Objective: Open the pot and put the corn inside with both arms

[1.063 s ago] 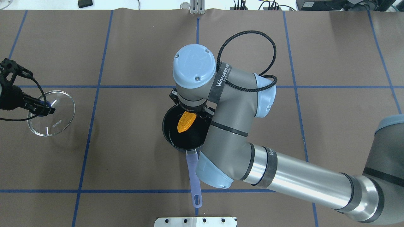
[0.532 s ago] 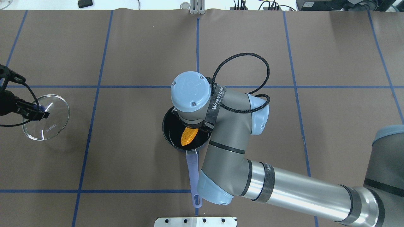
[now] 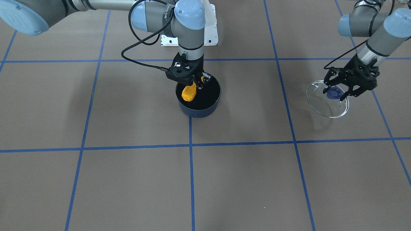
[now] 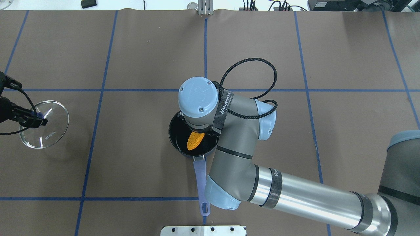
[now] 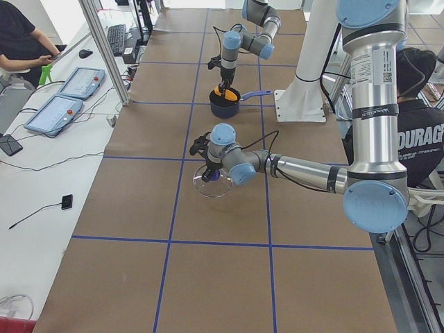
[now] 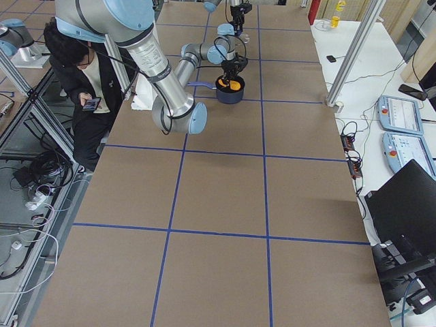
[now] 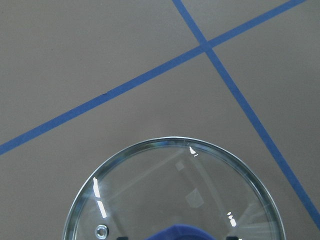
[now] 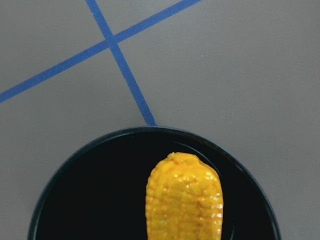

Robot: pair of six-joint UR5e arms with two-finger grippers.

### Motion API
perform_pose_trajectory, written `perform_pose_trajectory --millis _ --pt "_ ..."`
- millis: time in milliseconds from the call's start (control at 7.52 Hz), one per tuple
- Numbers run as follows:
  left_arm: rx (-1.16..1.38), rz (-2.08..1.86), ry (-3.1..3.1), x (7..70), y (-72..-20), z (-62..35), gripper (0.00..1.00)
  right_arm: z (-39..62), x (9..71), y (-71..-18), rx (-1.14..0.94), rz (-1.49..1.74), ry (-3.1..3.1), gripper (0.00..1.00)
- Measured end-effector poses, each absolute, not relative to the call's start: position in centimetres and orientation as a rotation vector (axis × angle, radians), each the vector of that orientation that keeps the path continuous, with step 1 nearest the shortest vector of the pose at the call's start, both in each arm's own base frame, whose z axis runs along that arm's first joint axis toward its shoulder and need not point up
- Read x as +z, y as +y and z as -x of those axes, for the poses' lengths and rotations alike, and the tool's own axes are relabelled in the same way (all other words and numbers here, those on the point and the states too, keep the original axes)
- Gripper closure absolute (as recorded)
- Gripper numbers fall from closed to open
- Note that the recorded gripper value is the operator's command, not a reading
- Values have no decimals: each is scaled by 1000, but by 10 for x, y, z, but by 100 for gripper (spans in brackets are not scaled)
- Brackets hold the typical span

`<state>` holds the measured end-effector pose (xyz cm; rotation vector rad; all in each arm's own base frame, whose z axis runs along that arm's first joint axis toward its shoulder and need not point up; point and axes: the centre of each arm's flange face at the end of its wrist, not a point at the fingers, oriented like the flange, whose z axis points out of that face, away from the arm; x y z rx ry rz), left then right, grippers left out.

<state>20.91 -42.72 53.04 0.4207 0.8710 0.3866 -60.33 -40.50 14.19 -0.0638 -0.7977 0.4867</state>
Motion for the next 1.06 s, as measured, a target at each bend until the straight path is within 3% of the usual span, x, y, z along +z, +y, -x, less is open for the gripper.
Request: perform_pose_trajectory --millis 1063 --pt "377 -377 840 560 -437 -222 40 547 124 -470 485 -19 -837 0"
